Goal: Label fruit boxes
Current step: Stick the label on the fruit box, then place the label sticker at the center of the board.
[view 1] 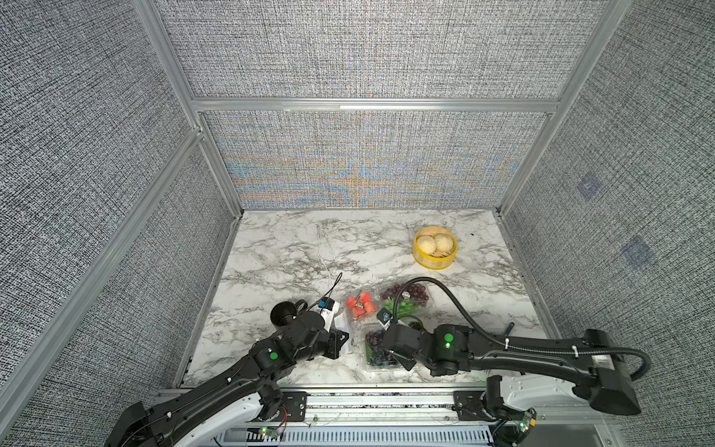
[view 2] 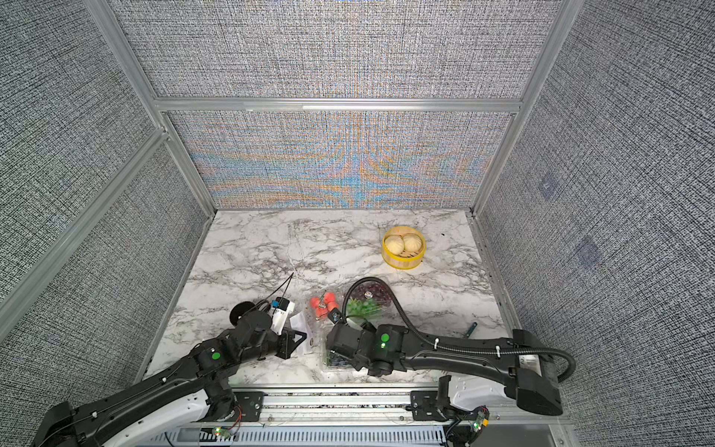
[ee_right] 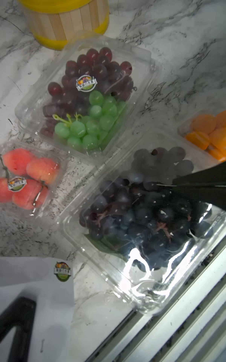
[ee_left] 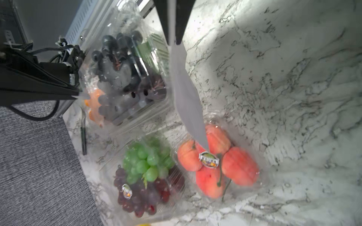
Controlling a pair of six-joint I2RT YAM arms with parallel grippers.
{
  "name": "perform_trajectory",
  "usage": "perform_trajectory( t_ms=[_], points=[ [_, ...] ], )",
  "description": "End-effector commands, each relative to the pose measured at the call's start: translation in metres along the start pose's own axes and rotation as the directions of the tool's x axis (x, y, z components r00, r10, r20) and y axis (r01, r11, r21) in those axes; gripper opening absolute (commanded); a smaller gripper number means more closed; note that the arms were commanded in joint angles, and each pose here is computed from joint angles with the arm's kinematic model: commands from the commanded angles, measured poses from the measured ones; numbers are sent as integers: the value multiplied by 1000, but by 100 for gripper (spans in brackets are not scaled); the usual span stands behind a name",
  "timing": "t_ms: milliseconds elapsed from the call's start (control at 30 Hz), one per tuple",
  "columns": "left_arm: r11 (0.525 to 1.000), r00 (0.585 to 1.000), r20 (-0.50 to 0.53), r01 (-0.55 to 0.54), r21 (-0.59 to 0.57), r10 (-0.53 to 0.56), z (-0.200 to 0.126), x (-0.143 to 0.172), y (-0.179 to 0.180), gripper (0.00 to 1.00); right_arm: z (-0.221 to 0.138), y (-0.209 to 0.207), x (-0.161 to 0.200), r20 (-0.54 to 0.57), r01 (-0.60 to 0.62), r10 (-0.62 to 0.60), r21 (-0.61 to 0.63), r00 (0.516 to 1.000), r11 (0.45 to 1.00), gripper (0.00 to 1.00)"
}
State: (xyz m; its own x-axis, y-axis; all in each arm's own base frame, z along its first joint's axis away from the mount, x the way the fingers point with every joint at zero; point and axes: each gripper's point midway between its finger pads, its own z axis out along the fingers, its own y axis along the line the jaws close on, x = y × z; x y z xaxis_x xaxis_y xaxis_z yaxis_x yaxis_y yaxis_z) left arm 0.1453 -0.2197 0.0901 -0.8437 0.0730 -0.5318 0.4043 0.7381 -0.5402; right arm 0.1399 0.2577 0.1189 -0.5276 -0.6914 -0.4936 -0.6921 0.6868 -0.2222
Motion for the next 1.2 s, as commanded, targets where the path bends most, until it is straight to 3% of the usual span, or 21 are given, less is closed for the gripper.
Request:
perform_trajectory(
  t_ms=[0, 200, 767, 933, 1000, 1100, 1167],
  points=[
    [999, 999, -51, 8, -33, -9, 7, 8, 6, 0, 2, -6, 1, -10, 23, -22, 62, 1000, 998, 0],
    [998, 997, -76, -4, -60, -1, 14, 12, 12, 0, 4, -5, 2, -5, 32, -32, 69, 999, 997, 0],
    [987, 997, -80, -2, -161, -11, 21, 14, 32, 0, 20, 29, 10, -48, 35, -39, -74, 998, 997, 0],
    [992, 996, -84, -4, -123, -6, 23, 10, 23, 0, 23, 27, 12, -59, 8, -13, -78, 998, 997, 0],
    [989, 997, -73, -6, -149, -4, 22, 9, 27, 0, 24, 28, 13, -65, -17, 10, -102, 998, 995, 9],
    [986, 998, -57, -12, -168, 2, 25, 9, 34, 4, 24, 32, 12, -56, -50, 42, -156, 998, 987, 34],
    [985, 998, -55, -1, -172, -8, 26, 10, 35, 8, 21, 30, 9, -42, -56, 50, -159, 998, 986, 40]
  ],
)
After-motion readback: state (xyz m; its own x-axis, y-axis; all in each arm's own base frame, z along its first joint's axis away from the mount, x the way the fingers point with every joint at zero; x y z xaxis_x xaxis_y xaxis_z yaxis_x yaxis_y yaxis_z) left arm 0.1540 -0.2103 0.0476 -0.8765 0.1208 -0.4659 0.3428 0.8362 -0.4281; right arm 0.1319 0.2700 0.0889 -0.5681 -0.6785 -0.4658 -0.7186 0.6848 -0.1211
